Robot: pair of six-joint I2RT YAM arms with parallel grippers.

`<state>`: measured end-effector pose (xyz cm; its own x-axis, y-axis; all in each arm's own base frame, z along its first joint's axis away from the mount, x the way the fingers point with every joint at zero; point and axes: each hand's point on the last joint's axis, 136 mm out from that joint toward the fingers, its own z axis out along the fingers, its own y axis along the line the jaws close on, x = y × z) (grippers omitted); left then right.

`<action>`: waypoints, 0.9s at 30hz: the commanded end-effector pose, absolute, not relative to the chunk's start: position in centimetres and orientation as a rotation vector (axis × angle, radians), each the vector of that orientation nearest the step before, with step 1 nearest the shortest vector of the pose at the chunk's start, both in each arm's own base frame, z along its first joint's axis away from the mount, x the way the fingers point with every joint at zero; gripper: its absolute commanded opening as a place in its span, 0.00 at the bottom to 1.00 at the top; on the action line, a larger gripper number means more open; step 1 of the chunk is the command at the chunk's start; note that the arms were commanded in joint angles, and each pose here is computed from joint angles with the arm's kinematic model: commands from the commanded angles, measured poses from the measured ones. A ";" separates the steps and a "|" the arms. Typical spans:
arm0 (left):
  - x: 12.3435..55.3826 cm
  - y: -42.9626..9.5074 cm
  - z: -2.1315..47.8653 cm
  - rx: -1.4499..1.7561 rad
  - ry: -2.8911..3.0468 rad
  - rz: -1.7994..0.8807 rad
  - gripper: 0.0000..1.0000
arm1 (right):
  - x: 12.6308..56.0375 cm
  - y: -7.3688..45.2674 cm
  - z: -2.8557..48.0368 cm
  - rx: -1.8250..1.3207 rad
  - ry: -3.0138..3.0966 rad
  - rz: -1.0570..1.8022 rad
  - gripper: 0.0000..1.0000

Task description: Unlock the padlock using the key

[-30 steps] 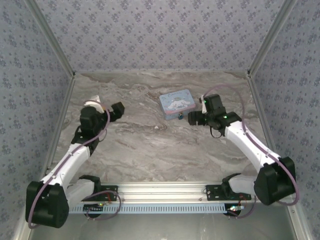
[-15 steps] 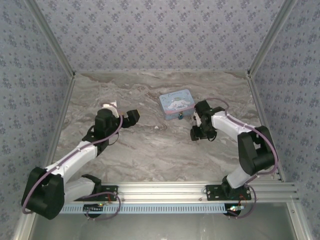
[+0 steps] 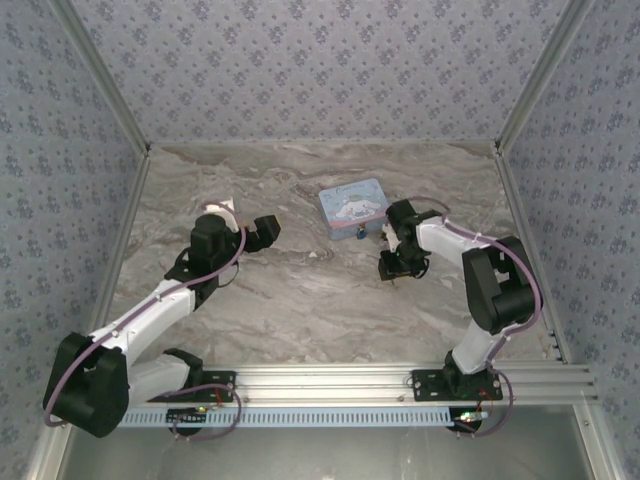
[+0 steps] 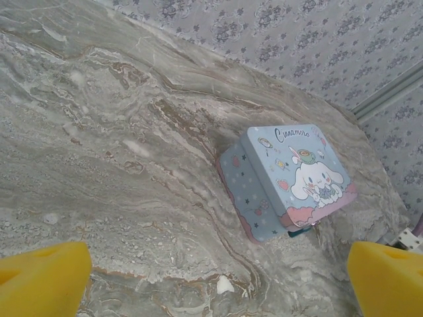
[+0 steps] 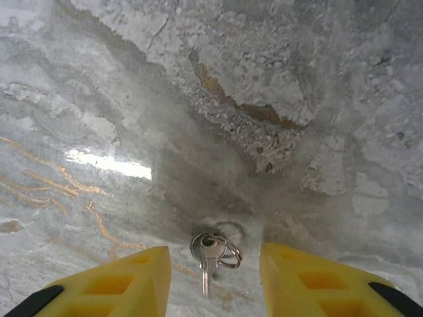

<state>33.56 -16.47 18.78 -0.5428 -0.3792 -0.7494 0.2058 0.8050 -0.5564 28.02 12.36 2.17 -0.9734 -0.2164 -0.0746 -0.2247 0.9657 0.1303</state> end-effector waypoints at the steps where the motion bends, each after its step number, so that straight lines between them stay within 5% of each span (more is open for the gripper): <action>1: 33.9 -16.7 20.4 -0.137 1.978 -0.765 0.99 | 28.6 12.6 2.2 -0.345 3.053 0.232 0.40; 27: 33.8 -17.5 21.2 -0.091 1.965 -0.778 0.99 | 28.8 14.3 4.6 -0.196 2.938 0.470 0.03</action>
